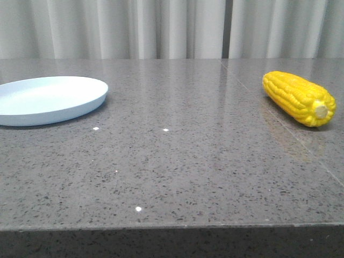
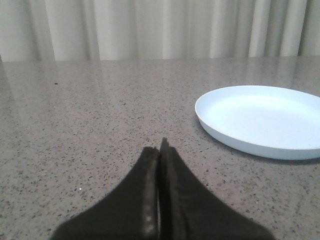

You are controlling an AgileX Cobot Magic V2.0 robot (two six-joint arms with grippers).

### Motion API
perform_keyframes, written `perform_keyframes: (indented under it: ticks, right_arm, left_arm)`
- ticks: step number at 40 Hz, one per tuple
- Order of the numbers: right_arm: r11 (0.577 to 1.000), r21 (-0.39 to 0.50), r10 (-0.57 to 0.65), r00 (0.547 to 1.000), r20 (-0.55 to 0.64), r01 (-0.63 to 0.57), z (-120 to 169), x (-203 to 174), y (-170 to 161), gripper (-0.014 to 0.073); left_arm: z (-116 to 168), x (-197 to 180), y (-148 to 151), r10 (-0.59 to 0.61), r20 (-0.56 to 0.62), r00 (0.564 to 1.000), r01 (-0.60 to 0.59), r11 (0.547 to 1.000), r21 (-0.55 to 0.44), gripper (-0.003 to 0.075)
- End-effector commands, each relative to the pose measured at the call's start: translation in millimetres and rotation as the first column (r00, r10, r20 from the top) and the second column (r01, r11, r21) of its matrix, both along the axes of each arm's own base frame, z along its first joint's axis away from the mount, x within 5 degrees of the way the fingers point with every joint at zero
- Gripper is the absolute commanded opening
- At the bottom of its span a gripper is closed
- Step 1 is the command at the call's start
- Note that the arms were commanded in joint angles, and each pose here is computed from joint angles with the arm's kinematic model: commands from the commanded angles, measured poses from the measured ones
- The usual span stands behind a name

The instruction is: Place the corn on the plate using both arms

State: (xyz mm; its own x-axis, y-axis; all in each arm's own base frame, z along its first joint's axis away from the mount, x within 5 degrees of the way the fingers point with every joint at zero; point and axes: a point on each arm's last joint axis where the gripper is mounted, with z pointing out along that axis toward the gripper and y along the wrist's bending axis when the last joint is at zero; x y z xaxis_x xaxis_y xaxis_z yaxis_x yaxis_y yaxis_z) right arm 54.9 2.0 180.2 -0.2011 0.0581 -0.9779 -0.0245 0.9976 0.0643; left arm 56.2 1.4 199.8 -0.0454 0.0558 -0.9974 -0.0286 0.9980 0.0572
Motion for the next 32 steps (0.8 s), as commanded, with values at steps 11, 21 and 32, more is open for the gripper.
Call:
perform_keyframes:
  ticks: [11,21,32]
  right_arm:
    - [1.000,0.006,-0.004,0.930,0.367,0.002,45,-3,0,-0.0062]
    - [1.000,0.010,-0.007,0.885,0.466,0.002,109,-22,-1,-0.0060]
    - [1.000,0.004,-0.007,0.974,0.226,0.007,161,-2,-1,-0.0060]
  left_arm:
    - [55,-14,3,0.041,0.494,0.869,-0.031,0.999,-0.027,-0.0020]
    - [112,-29,0,0.003,0.506,0.863,-0.046,0.996,0.073,-0.0020]
    - [148,0,1,0.006,0.172,0.985,-0.018,0.997,0.070,-0.0020]
